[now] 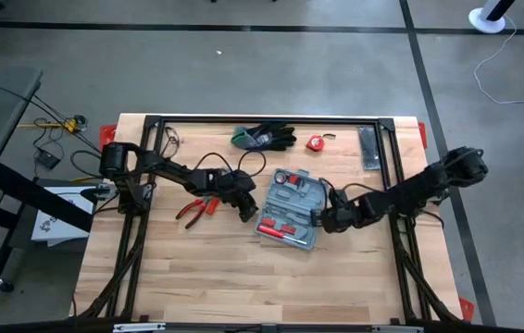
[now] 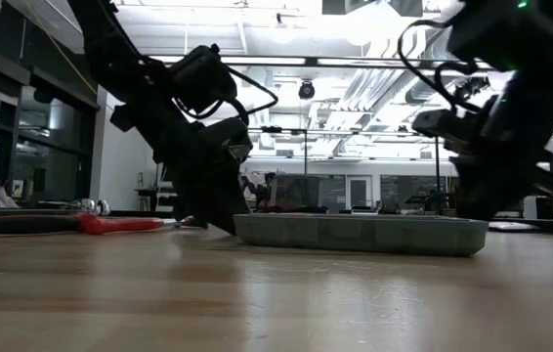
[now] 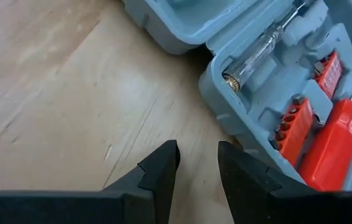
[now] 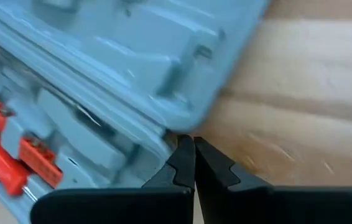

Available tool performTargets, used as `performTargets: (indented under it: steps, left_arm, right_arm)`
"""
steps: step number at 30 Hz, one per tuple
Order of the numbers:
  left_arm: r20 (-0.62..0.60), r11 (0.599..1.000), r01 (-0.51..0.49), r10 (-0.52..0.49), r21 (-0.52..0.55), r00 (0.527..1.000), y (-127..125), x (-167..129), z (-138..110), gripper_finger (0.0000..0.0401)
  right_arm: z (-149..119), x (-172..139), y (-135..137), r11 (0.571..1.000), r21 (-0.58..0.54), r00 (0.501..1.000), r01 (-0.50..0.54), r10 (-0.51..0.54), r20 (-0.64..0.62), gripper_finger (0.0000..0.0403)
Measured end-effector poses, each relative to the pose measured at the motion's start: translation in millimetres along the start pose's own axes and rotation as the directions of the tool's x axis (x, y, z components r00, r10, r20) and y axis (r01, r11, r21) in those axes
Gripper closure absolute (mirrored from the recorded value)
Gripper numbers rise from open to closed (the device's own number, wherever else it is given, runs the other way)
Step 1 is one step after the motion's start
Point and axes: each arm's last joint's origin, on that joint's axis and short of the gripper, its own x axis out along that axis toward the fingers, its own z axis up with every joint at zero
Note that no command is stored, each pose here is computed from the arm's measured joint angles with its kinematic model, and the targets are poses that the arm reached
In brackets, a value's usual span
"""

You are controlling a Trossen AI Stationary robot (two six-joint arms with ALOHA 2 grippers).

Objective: Prefit tool cases
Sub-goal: Put the hammer into the tool case

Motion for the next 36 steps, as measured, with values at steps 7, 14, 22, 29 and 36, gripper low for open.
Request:
performTargets:
  steps: [7,14,22,29,36]
  left_arm:
    - [-0.013,1.0,0.011,-0.01,0.012,1.0,-12.4,1.9,-8.1,0.0286]
    - [-0.08,0.997,0.073,-0.073,0.004,0.994,-32.5,3.7,-23.8,0.0286]
    - [-0.189,0.996,0.075,-0.066,0.043,0.98,-45.1,3.2,-43.6,0.0286]
    - [-0.213,0.999,0.041,-0.036,0.022,0.976,-47.1,-13.8,-41.8,0.0286]
    - [-0.205,0.997,-0.071,0.072,0.016,0.976,-49.0,-48.6,-39.8,0.0286]
  right_arm:
    - [19.6,6.3,6.2,0.997,-0.069,0.999,-0.038,0.036,-0.03,0.0403]
    - [25.9,8.1,10.1,0.994,-0.071,0.996,-0.079,0.076,-0.043,0.0403]
    - [16.6,19.2,18.9,0.984,-0.089,0.985,-0.157,0.149,-0.09,0.0403]
    - [9.6,24.1,20.7,0.985,-0.068,0.983,-0.161,0.154,-0.104,0.0403]
    - [9.8,24.0,21.3,0.983,-0.08,0.983,-0.167,0.159,-0.095,0.0403]
